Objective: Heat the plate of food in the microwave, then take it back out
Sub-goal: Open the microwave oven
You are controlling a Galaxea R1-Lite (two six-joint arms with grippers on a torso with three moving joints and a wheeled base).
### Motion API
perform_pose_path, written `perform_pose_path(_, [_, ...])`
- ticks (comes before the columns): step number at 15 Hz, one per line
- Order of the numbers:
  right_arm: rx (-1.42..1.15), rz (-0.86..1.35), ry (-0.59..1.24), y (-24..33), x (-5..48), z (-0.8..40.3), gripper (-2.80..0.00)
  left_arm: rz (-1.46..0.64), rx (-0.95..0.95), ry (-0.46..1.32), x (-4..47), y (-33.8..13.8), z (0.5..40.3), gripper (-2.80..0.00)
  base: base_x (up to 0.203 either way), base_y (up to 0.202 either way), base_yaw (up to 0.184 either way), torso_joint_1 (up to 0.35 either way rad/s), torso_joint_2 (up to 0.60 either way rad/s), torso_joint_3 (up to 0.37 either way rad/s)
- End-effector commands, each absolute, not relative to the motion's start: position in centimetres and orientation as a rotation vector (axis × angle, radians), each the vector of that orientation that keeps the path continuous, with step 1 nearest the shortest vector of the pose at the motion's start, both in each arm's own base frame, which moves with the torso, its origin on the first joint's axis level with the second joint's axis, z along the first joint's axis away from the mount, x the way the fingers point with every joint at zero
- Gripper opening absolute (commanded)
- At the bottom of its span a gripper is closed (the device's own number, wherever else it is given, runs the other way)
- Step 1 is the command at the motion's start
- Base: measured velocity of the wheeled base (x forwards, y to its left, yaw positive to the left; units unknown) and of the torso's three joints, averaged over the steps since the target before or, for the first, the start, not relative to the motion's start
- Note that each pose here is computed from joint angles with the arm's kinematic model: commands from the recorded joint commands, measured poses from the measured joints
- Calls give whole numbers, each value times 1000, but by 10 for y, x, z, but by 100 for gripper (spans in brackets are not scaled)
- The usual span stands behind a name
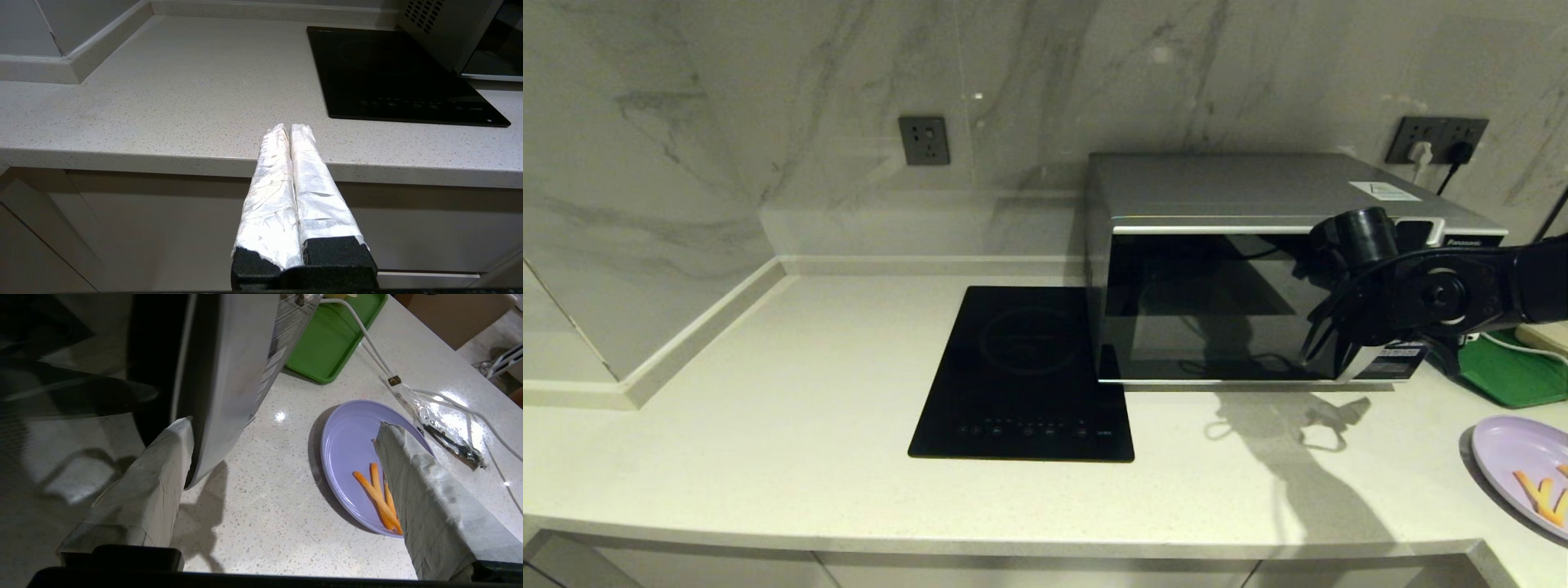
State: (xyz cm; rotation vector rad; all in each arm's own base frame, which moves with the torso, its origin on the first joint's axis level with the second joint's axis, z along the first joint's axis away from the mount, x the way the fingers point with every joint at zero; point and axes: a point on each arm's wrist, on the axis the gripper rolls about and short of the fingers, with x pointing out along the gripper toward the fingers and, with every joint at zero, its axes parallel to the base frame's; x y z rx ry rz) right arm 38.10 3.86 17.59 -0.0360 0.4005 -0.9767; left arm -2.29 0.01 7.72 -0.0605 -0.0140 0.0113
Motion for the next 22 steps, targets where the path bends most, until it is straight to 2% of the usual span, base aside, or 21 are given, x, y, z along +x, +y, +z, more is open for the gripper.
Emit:
perform_pose_path(1, [-36, -989, 401, 37, 382, 173, 0, 12, -61, -14, -23, 0, 77, -280, 0, 0, 0, 0, 0, 0])
perform_pose_path(14, [67, -1086, 347, 25, 389, 154, 0, 12, -61, -14, -23, 0, 77, -280, 0, 0, 0, 0, 0, 0])
perform_pose_path(22, [84, -1089, 337, 25, 381, 158, 0, 12, -61, -14, -23, 0, 77, -280, 0, 0, 0, 0, 0, 0])
